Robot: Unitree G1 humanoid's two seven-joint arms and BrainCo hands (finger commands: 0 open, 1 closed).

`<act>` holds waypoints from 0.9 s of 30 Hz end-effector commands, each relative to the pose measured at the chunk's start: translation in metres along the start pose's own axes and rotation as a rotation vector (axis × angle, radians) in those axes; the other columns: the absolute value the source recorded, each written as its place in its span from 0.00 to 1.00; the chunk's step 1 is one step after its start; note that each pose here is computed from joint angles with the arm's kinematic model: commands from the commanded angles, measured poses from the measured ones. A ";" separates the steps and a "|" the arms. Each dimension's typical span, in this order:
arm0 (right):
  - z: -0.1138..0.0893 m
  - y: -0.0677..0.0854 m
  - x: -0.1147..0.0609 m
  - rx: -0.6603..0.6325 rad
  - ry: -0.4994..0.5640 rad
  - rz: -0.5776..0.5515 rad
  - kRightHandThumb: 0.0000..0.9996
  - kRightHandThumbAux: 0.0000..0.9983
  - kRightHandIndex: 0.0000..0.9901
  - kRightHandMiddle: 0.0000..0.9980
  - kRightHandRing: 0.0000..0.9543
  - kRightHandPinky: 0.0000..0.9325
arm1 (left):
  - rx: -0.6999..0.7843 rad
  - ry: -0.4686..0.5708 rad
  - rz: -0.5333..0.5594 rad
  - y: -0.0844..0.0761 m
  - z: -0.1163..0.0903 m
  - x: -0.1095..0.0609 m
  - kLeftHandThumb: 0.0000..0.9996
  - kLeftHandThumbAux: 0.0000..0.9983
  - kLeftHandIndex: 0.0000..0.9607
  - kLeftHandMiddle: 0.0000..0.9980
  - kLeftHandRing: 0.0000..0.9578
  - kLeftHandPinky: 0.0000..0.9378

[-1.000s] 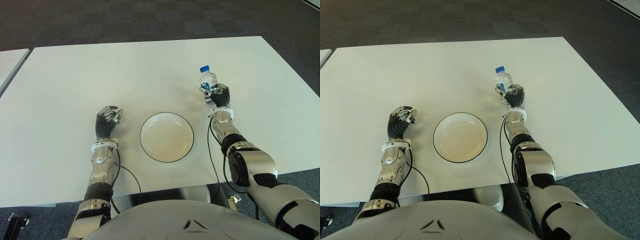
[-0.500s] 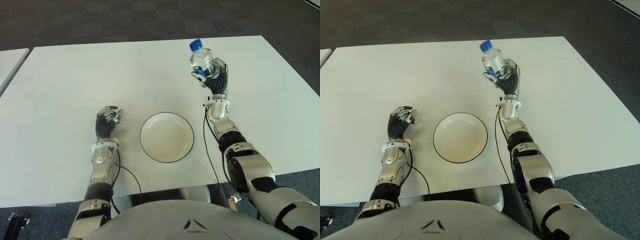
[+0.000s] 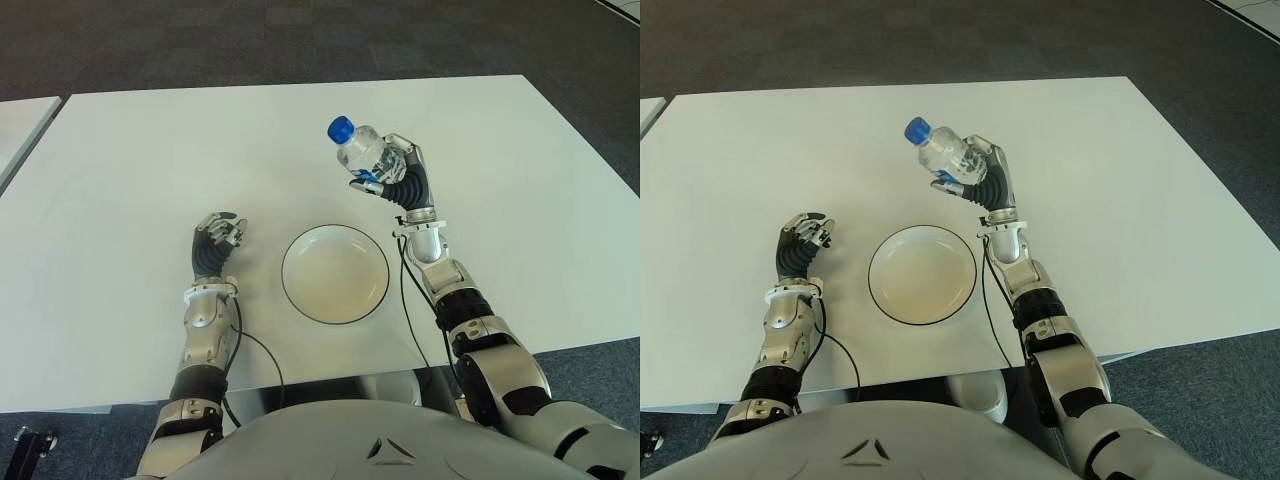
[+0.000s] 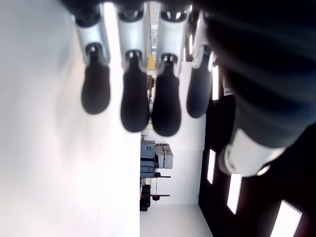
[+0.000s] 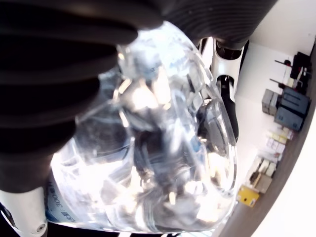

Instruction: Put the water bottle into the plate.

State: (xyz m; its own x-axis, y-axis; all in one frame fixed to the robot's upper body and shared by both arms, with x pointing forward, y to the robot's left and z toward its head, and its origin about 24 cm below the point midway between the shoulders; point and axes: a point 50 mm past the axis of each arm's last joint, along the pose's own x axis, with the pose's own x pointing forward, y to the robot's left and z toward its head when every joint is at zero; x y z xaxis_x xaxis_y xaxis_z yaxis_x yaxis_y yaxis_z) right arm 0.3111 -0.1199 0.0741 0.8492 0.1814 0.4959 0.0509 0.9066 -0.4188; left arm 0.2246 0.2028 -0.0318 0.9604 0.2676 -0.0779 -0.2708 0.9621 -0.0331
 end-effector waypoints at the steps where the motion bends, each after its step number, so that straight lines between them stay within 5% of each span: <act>1: 0.017 0.008 0.000 0.009 -0.103 0.085 0.69 0.73 0.44 0.88 0.92 0.93 | 0.018 0.074 0.007 0.002 -0.013 -0.008 0.71 0.71 0.45 0.68 0.69 0.68; 19: 0.034 0.021 -0.017 -0.069 -0.291 0.563 0.69 0.73 0.44 0.92 0.95 0.97 | 0.021 0.080 0.005 0.001 -0.013 -0.007 0.71 0.71 0.45 0.68 0.69 0.68; 27: 0.030 0.029 -0.030 -0.157 -0.272 0.741 0.69 0.74 0.44 0.90 0.94 0.94 | 0.011 0.078 0.006 0.001 -0.012 -0.007 0.71 0.71 0.45 0.68 0.69 0.68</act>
State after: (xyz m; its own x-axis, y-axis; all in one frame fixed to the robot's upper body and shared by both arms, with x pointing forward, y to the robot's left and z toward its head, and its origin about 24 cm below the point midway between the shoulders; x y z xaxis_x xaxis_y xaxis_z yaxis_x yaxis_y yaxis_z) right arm 0.2749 -0.0915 0.0704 0.5570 0.7953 0.2393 -0.3770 0.4989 -0.7804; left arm 0.2241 0.2022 -0.0321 0.9617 0.2615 -0.0824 -0.2638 0.9644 -0.0187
